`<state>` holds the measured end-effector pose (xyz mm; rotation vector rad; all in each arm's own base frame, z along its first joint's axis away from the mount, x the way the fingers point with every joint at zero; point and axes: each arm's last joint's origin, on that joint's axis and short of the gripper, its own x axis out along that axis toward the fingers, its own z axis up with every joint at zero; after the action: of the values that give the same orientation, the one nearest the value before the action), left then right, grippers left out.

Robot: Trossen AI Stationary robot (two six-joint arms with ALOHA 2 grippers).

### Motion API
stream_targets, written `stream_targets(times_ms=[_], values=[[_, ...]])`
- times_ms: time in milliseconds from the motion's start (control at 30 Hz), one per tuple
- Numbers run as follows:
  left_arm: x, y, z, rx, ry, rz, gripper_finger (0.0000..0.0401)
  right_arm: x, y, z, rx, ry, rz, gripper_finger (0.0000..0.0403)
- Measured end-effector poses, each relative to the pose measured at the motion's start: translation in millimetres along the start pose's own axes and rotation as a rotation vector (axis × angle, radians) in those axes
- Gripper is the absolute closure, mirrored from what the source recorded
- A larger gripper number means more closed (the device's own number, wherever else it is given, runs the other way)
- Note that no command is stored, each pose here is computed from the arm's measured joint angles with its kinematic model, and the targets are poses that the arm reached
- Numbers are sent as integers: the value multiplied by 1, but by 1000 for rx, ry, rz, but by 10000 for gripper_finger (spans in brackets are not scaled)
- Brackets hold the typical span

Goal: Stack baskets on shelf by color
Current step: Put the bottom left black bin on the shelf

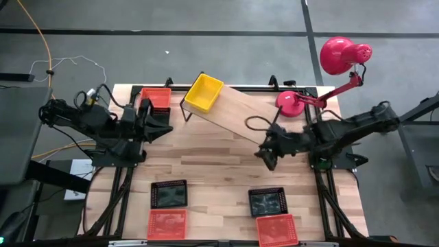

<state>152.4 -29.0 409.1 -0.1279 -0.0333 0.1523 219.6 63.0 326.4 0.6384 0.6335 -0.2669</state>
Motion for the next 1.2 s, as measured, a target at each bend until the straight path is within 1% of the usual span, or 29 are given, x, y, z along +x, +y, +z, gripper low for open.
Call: stream_targets(times_ms=[67, 133, 200, 300, 400, 533, 633, 833, 933, 1033, 1200], values=[[3, 0, -5, 2, 38, 39, 401, -1, 1, -5, 22, -52, 92, 204], [9, -1, -11, 10, 72, 60, 401, -1, 3, -8, 29, -95, 159, 204], [14, -3, -15, 18, 92, 55, 401, 0, 4, -9, 13, -122, 194, 204], [24, -7, -28, 3, 82, 11, 401, 0, 9, -6, -23, -169, 239, 204], [32, -8, -46, -33, 37, -22, 401, 1, 11, -2, -78, -209, 257, 204], [36, -6, -66, -99, -14, -46, 401, 0, 12, 3, -108, -251, 270, 204], [35, -6, -68, -124, -28, -43, 401, 0, 12, 4, -107, -256, 271, 204], [35, -4, -70, -118, -21, 28, 395, 0, 12, 4, -159, -267, 258, 204], [35, -3, -73, -78, 3, 48, 384, 0, 12, 4, -158, -268, 257, 204], [35, -2, -75, -62, 28, 54, 362, 0, 12, 4, -158, -267, 257, 204], [33, -2, -71, -22, 96, 67, 303, 0, 12, 4, -152, -266, 258, 204]])
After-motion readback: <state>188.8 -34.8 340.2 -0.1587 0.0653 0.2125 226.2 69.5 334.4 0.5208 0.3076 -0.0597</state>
